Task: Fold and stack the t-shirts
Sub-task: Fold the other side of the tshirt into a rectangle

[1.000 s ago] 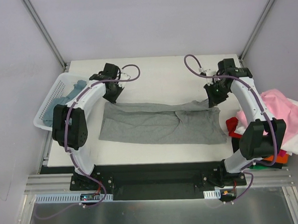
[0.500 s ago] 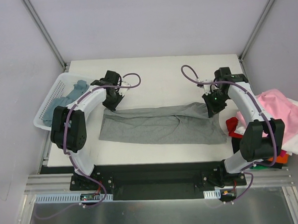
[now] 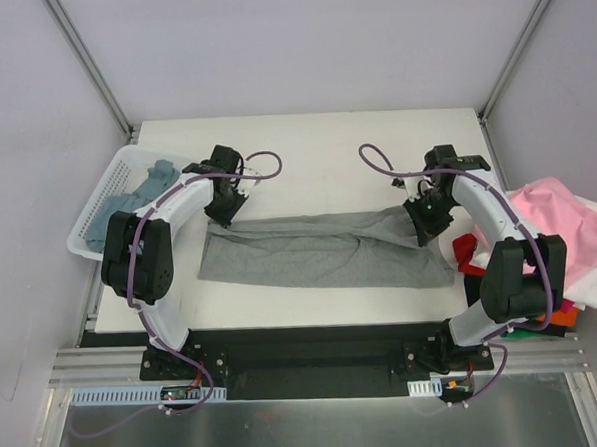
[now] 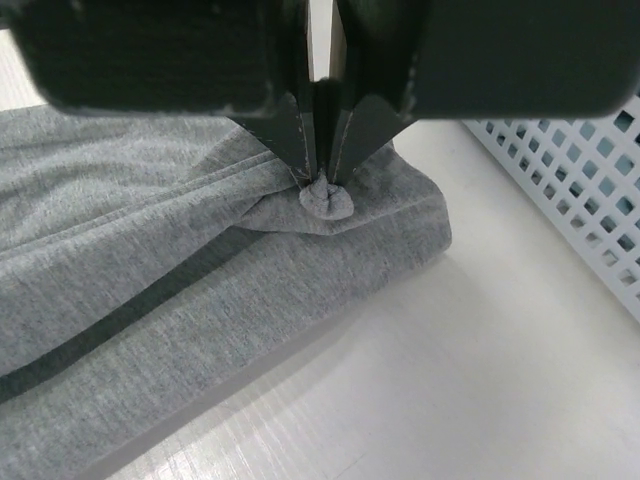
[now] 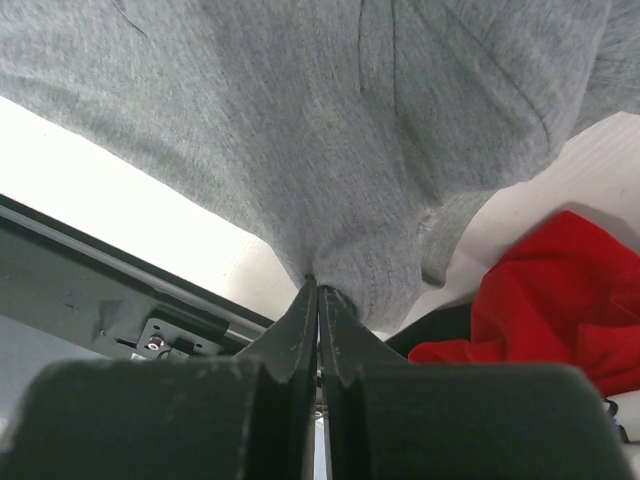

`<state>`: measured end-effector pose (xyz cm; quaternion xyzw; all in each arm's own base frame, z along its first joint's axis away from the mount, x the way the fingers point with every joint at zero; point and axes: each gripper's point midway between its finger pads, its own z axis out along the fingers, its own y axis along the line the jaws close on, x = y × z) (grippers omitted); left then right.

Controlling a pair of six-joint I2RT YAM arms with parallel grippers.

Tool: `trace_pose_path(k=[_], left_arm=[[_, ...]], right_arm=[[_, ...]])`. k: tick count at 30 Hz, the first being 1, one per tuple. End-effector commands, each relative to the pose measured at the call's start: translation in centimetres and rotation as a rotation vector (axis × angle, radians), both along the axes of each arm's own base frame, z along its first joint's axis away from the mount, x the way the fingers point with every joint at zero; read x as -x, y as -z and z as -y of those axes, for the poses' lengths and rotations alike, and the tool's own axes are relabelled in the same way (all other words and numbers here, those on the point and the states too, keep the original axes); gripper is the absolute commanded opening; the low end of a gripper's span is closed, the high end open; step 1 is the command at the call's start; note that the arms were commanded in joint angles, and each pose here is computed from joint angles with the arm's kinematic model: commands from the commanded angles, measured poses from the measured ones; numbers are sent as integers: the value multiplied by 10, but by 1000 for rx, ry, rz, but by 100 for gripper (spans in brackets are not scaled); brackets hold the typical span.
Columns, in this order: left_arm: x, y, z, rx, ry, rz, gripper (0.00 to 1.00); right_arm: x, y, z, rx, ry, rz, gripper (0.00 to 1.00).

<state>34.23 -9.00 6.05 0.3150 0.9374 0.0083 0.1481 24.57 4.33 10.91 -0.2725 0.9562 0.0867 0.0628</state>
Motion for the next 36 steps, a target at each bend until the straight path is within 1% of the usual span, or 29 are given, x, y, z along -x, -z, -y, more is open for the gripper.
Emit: trace_pose_path(k=[1,3,4,5,7,8,11,12,13,15,19,23,31,36], left_arm=[[11,-2,-7,-38,5,-10,6],[14,-1,-9,-45,6,-16,12],[15,0,-9,-47,4,-19,19],[16,0,-10,-51,3,-19,29],[18,1,-12,-55,4,-23,40],[20,2,-12,-55,1,-26,57],[20,-1,-11,-45,3,-18,82],[18,-3,-11,-47,0,-9,92],[16,-6,-10,-43,-10,1,95],[11,-12,-8,-34,-16,19,99],[4,-24,-1,2,-17,52,99],[-3,-31,-1,-3,-19,76,99],[5,-13,-6,-29,-24,23,99],[5,-10,-5,-28,-25,15,99]], right_arm=[[11,1,4,32,-29,-3,1],[13,6,5,40,-31,-13,1],[14,8,6,46,-31,-22,1],[15,11,7,51,-29,-27,1],[17,15,8,55,-31,-35,1],[19,18,7,54,-34,-41,1],[19,21,7,49,-31,-46,1],[18,22,6,47,-33,-46,1],[19,22,5,45,-35,-50,1],[18,23,4,38,-32,-51,1],[20,26,3,36,-36,-57,1],[21,30,4,40,-39,-63,1],[28,38,13,90,-43,-82,1],[23,41,28,179,-26,-68,1]])
